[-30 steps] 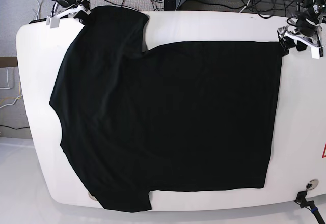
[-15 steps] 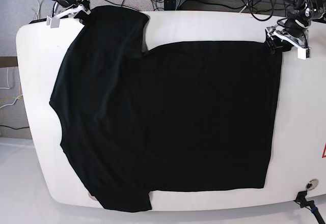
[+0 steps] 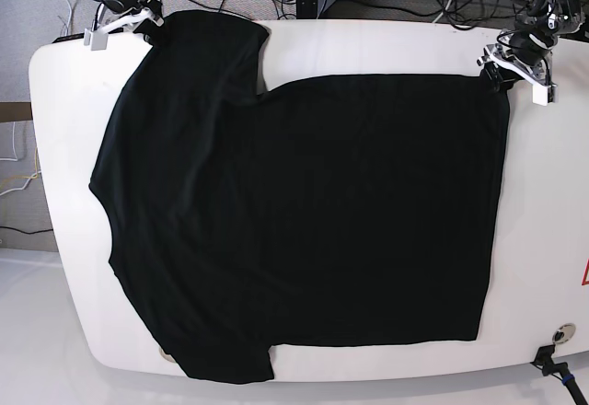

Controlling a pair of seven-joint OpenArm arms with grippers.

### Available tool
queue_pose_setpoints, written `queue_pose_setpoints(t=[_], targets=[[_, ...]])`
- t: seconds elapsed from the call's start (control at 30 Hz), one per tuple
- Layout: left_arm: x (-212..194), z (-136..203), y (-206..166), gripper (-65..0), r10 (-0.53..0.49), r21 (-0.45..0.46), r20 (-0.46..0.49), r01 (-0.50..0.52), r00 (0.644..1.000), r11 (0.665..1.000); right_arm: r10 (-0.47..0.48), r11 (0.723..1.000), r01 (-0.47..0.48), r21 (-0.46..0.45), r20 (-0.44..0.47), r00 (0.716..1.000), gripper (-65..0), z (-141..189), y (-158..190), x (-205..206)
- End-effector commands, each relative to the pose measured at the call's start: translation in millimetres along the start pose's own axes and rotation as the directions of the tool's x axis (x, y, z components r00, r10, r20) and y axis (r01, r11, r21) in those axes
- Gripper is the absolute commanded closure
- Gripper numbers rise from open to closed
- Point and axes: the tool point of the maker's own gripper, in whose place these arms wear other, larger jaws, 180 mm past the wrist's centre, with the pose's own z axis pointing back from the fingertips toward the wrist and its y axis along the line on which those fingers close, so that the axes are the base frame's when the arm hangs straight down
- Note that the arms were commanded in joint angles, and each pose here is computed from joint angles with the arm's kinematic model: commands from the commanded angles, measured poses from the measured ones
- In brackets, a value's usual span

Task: Fold the T-shirt properly
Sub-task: 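Drag the shoulder edge with both grippers toward the hem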

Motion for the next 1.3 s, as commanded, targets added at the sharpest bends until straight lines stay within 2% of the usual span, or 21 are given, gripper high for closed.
queue_pose_setpoints(t=[0.0,0.03,0.13,0.43,0.7,1.0,1.1,1.17,1.27], targets=[[0.9,2.7,3.6,-7.3,-0.016,0.011,-0.012,0.016,1.000,1.000,0.011,1.000,-0.011,-0.014,-0.013,1.000,0.0,3.3,-2.8,-1.5],[3.4,1.8,2.8,0.0,-0.017,0.009,-0.006,0.017,1.000,1.000,0.011,1.000,-0.011,-0.014,-0.013,1.000,0.0,3.3,-2.8,-1.5],[15.7,-2.9,0.3,0.0,-0.021,0.003,0.019,0.021,1.000,1.000,0.009,1.000,-0.009,-0.011,-0.011,1.000,0.0,2.9,-2.1,-0.8],[15.8,-1.3,0.4,0.0,-0.021,0.002,0.020,0.021,1.000,1.000,0.014,1.000,-0.014,-0.004,-0.005,1.000,0.0,3.2,0.7,1.4],[-3.7,24.3,-8.0,0.0,-0.081,0.001,-0.023,0.081,0.996,0.997,0.094,0.995,-0.095,0.019,0.015,0.995,0.0,19.1,23.7,7.6],[-5.8,68.7,0.1,0.0,-0.144,0.062,-0.028,0.145,0.989,0.987,0.127,0.992,-0.127,0.014,-0.006,0.992,0.0,51.8,44.9,-15.8],[1.4,74.6,1.7,0.0,-0.157,0.077,-0.011,0.157,0.988,0.985,0.100,0.993,-0.100,0.057,0.007,0.995,0.0,57.1,52.1,-14.7],[5.8,75.5,3.5,0.0,-0.157,0.084,0.001,0.156,0.988,0.984,0.123,0.986,-0.125,0.110,0.028,0.992,0.0,58.4,60.6,-3.7],[32.7,64.6,-6.3,0.0,-0.172,0.067,0.076,0.167,0.982,0.984,0.143,0.969,-0.156,0.191,0.081,0.986,0.0,52.9,77.3,24.8]])
